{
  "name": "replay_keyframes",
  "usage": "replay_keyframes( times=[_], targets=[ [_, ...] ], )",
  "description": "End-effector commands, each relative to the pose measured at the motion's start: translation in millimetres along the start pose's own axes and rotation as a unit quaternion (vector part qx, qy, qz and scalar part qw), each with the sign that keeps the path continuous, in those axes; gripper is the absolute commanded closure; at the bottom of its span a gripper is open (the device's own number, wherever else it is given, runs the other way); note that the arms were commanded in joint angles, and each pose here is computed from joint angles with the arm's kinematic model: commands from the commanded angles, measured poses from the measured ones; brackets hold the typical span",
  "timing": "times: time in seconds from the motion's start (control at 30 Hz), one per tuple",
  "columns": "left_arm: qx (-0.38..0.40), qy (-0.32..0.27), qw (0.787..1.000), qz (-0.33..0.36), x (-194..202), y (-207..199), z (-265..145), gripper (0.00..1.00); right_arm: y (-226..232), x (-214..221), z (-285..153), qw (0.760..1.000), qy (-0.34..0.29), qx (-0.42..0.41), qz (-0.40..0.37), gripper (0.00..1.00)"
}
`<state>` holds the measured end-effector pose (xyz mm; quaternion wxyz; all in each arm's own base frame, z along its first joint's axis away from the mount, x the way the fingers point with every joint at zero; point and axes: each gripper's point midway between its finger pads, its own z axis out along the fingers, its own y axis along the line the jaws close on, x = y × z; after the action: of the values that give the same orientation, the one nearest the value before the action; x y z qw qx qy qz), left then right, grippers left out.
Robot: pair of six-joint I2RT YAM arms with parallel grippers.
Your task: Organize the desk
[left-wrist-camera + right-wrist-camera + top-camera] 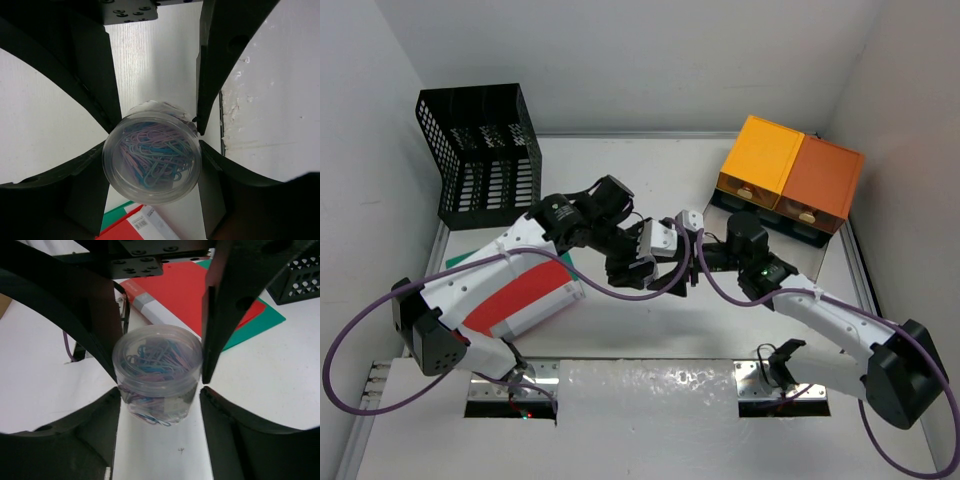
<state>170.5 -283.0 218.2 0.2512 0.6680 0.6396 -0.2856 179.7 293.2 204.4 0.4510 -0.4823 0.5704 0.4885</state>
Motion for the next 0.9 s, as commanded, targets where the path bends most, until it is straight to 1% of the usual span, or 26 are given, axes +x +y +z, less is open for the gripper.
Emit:
replay_keyframes(
  times=[0.0, 0.13, 0.17, 0.23, 0.27, 0.4, 0.5, 0.67, 0.7, 0.73, 0.8, 0.87],
  targets=[
    [-0.009, -0.030, 0.999, 0.021, -18, -1, -3, 1.00, 4, -33, 4, 0.998, -0.037, -0.015, -0.049, 0.41],
    [-0.011, -0.032, 0.999, 0.025, -20, 0, -2, 1.00, 2, -30, 8, 0.998, -0.037, -0.013, -0.041, 0.56],
    [-0.016, -0.032, 0.999, 0.027, -21, 2, -3, 1.00, 0, -30, 9, 0.998, -0.037, -0.010, -0.039, 0.65],
    [-0.019, -0.030, 0.999, 0.027, -20, 3, -3, 1.00, 1, -30, 9, 0.999, -0.038, -0.008, -0.036, 0.75],
    [-0.020, -0.029, 0.999, 0.026, -19, 3, -3, 1.00, 0, -30, 9, 0.999, -0.039, -0.005, -0.035, 0.82],
    [-0.034, -0.026, 0.999, 0.018, -18, 8, -2, 1.00, -2, -28, 7, 0.999, -0.042, 0.008, -0.033, 1.00],
    [-0.063, -0.020, 0.998, 0.010, -17, 19, -2, 1.00, -4, -28, 6, 0.998, -0.046, 0.019, -0.026, 1.00],
    [-0.117, -0.010, 0.993, 0.003, -16, 39, -7, 0.91, -12, -23, 1, 0.997, -0.042, 0.060, -0.021, 1.00],
    [-0.119, -0.010, 0.993, 0.001, -16, 39, -8, 0.87, -13, -22, 0, 0.997, -0.043, 0.065, -0.021, 1.00],
    [-0.122, -0.009, 0.992, 0.001, -16, 41, -8, 0.86, -15, -21, -1, 0.996, -0.042, 0.073, -0.020, 1.00],
    [-0.124, -0.008, 0.992, 0.002, -15, 41, -8, 0.87, -16, -19, -2, 0.996, -0.042, 0.080, -0.018, 1.00],
    [-0.122, -0.009, 0.993, 0.004, -16, 41, -8, 0.97, -17, -18, -2, 0.996, -0.042, 0.082, -0.016, 1.00]
  ],
)
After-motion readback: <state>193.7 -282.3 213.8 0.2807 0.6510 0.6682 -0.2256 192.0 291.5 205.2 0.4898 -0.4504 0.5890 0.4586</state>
